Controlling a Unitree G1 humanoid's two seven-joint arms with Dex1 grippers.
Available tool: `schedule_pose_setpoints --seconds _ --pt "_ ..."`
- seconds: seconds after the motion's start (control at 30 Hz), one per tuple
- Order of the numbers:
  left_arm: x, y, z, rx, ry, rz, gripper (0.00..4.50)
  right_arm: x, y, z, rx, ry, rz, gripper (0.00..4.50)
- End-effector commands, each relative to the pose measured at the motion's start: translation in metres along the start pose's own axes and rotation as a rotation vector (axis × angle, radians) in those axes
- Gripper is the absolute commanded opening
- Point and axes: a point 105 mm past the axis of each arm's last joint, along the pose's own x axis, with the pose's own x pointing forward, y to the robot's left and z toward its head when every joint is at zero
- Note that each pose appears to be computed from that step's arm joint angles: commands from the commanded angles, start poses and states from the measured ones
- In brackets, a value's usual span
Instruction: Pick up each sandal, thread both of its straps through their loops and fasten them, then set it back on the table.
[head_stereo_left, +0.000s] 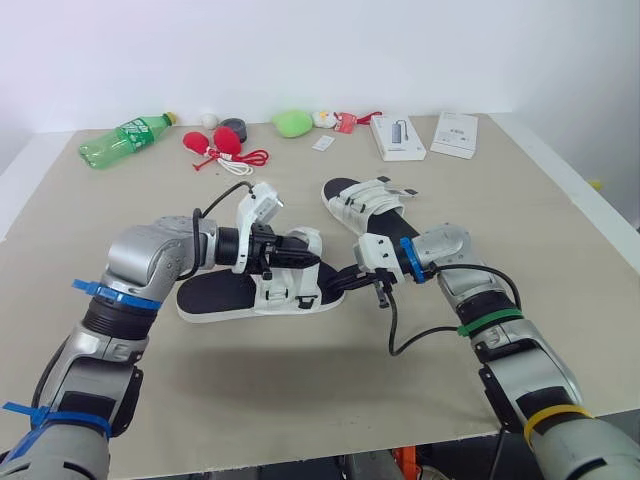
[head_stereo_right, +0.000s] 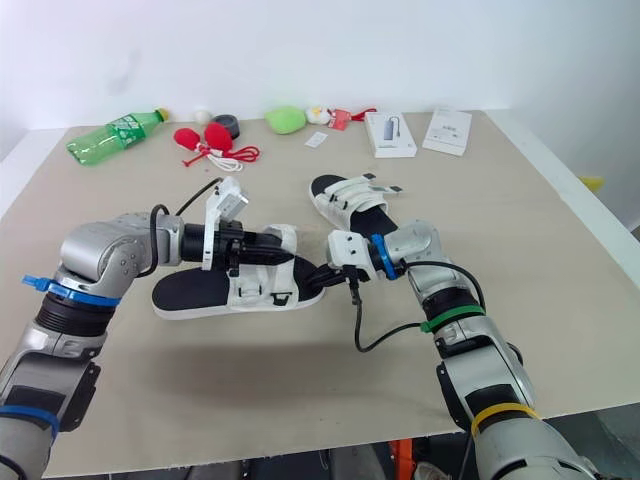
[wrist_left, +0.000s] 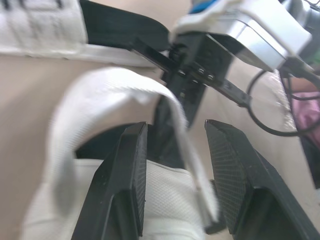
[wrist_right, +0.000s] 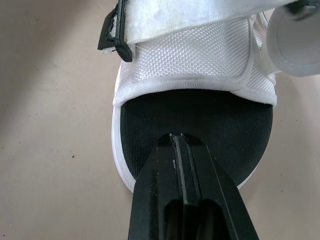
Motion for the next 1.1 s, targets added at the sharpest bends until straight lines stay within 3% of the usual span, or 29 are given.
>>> schedule_pose_setpoints --seconds 0.03,0.23,0.83,0.97,1.0,1.07,1.1 --pt "-0.001 -0.004 0.018 0.038 -0.050 -0.021 1.87 0.000 -0.002 0.000 -0.006 0.014 0.002 0.00" --pt "0.003 -0.007 0.018 0.052 -0.049 -0.042 0.06 0.000 -0.002 -0.001 -0.006 0.015 -0.002 0.00" --pt "0.000 -0.027 -0.034 0.061 0.092 -0.098 0.06 0.000 -0.002 -0.001 -0.010 0.016 -0.001 0.00" --pt "-0.001 -0.036 -0.028 0.039 0.088 -0.136 0.06 0.000 -0.002 -0.001 -0.012 0.018 0.003 0.00" --pt "-0.002 -0.040 -0.027 0.052 0.094 -0.154 0.59 0.000 -0.002 -0.001 -0.013 0.019 0.004 0.00" --pt "-0.002 -0.044 -0.020 0.102 0.079 -0.168 1.15 0.001 -0.002 -0.001 -0.014 0.020 0.006 0.00" --pt "-0.003 -0.045 -0.017 0.129 0.072 -0.170 1.75 0.001 -0.002 -0.001 -0.015 0.020 0.007 0.00"
